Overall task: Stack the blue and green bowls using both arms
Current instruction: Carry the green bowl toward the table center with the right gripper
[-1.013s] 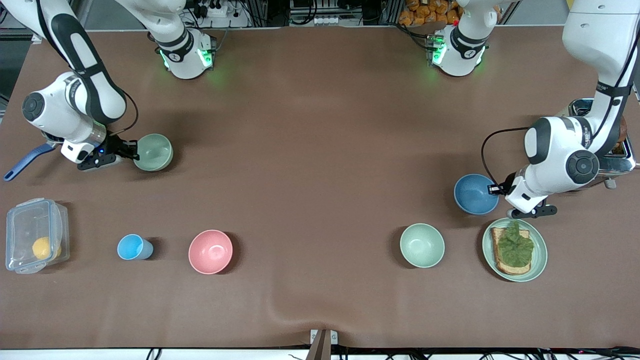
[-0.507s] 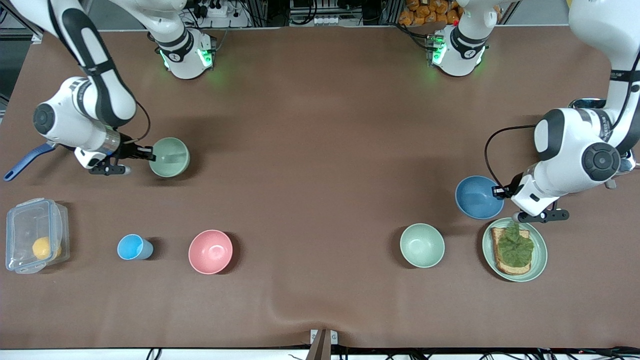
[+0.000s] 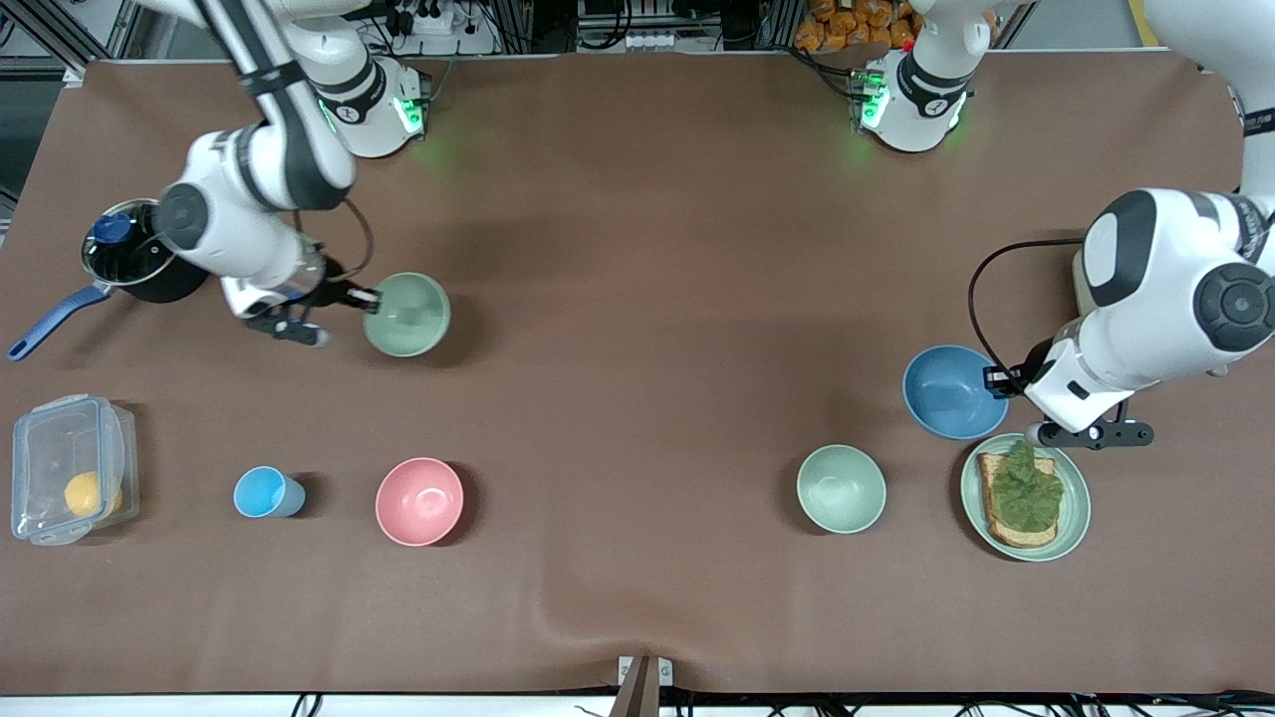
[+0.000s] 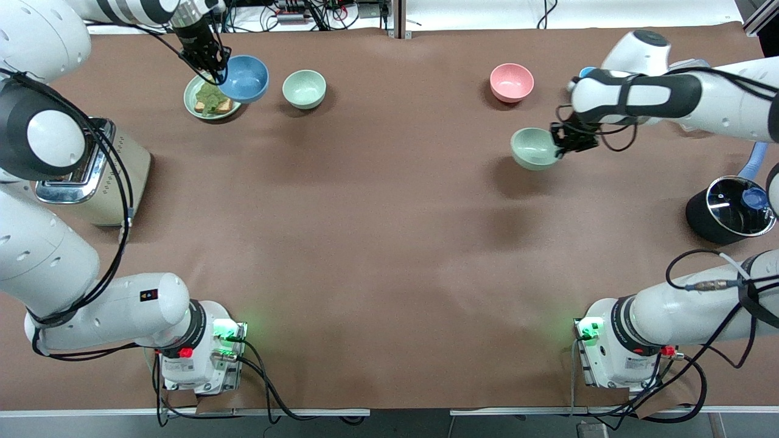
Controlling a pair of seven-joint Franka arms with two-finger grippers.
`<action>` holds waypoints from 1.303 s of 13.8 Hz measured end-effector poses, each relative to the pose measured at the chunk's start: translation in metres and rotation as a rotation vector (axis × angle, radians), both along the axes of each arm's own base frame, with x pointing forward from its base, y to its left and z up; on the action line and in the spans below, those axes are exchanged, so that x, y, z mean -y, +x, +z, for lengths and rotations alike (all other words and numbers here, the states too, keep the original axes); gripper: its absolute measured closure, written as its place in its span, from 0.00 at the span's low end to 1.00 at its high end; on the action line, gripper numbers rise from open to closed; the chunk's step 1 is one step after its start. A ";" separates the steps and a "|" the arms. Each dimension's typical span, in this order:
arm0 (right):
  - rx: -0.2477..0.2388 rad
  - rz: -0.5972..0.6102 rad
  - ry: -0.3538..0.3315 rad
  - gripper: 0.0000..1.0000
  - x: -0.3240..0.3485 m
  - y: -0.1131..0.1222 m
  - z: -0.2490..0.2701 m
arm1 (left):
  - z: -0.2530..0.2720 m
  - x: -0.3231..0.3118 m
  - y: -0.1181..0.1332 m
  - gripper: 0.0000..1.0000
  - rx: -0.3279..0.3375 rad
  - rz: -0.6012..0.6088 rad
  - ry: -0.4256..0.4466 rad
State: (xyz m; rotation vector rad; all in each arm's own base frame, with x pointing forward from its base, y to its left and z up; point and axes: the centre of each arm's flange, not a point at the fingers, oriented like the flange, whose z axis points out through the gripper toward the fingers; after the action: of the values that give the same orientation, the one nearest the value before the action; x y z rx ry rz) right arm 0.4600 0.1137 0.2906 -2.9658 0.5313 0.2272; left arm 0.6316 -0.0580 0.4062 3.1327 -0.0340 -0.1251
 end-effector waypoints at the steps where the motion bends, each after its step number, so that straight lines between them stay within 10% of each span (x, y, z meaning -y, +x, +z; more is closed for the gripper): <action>1: 0.005 -0.033 -0.003 0.96 -0.032 -0.003 0.006 | 0.009 0.006 0.000 0.95 0.000 -0.008 -0.001; 18: 0.056 -0.611 0.093 0.96 -0.340 -0.021 -0.016 | 0.045 0.024 0.001 0.95 0.008 -0.029 -0.013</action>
State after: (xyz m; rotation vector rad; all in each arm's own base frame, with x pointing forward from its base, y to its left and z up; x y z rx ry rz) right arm 0.4394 0.4535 0.2748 -2.5558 1.3274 0.1005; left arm 0.6324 -0.0816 0.4515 3.1204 -0.0803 -0.1117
